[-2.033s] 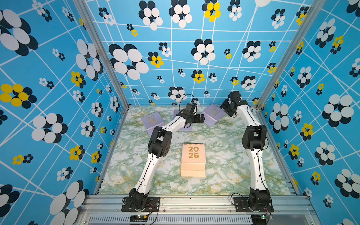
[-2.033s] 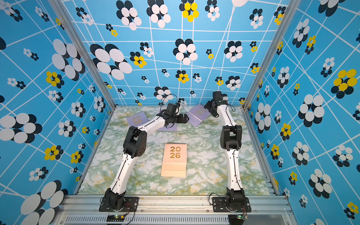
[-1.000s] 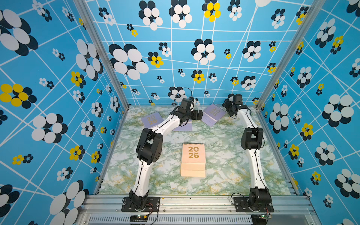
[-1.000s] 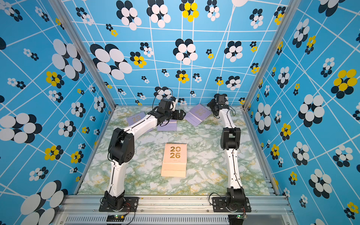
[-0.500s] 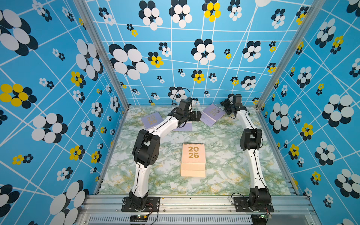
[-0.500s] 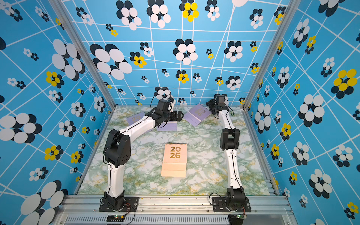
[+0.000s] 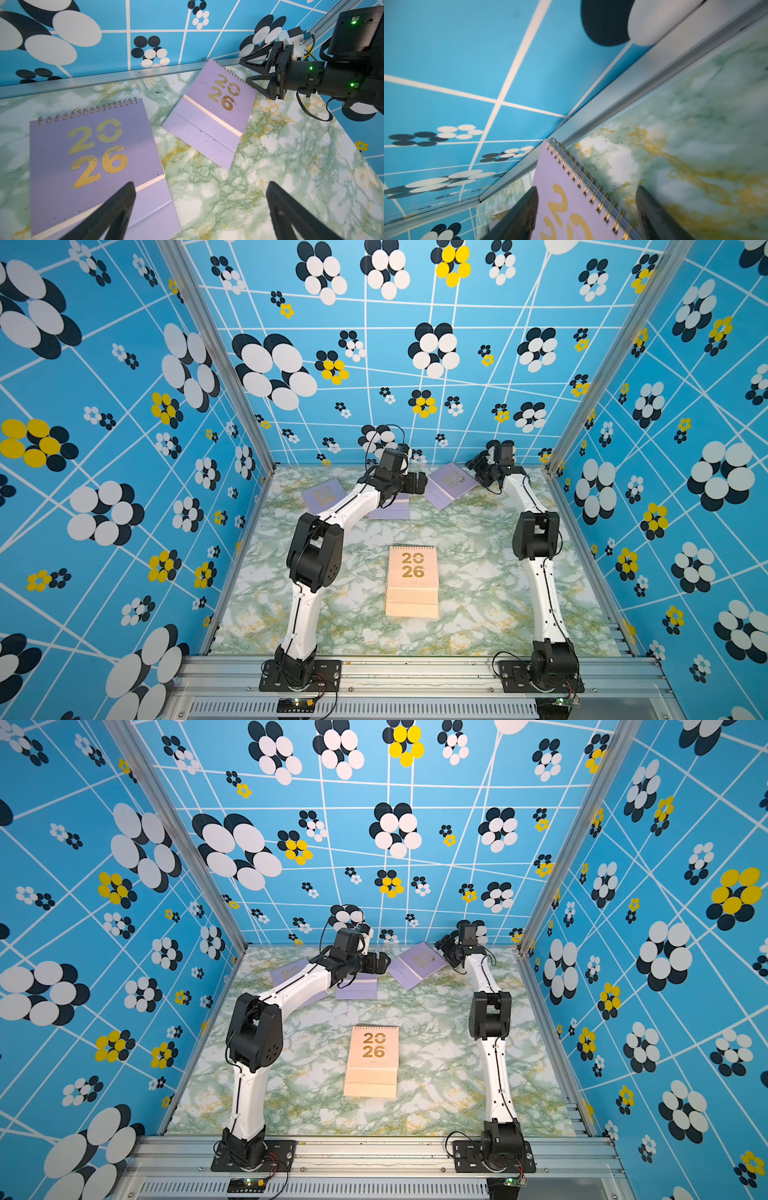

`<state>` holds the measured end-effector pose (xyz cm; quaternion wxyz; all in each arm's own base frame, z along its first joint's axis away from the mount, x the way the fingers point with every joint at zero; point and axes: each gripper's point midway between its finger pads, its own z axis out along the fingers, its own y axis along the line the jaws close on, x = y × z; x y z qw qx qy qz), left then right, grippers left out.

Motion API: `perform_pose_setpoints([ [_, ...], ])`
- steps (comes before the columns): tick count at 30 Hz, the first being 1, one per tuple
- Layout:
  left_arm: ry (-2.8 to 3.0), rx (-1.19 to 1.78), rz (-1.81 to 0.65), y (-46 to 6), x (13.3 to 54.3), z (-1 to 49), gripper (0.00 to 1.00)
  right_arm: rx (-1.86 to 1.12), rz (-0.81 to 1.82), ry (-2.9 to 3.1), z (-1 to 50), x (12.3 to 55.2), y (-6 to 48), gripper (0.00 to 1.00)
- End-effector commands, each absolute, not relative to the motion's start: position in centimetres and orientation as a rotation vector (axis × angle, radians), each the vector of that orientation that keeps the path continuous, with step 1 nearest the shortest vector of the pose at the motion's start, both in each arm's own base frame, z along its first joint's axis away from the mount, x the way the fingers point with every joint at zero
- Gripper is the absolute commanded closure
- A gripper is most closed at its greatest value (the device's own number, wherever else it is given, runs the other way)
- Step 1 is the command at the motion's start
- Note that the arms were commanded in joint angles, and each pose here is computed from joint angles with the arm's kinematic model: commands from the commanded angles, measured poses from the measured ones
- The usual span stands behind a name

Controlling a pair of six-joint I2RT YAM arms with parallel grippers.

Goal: Stack the calendars
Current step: Move the calendar to the center of the board.

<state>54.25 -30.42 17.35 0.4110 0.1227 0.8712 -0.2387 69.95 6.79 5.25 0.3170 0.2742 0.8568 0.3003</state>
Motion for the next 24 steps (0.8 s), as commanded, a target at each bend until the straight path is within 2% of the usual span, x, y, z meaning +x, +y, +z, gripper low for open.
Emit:
perform_pose_setpoints([
  [1,2.197,0.334,-0.604,-30.8,55.1,16.4,0.01,0.714,0.771,2.395,3.9,67.1,8.3,0.25],
  [14,2.218,0.327,-0.66,-32.3,59.3,12.5,0.01,0.649,0.738,2.506,4.6,63.7,9.3,0.25],
  [24,2.205,0.304,-0.704,-32.9,60.7,10.9,0.0,0.574,0.724,2.544,5.6,62.6,11.4,0.26],
])
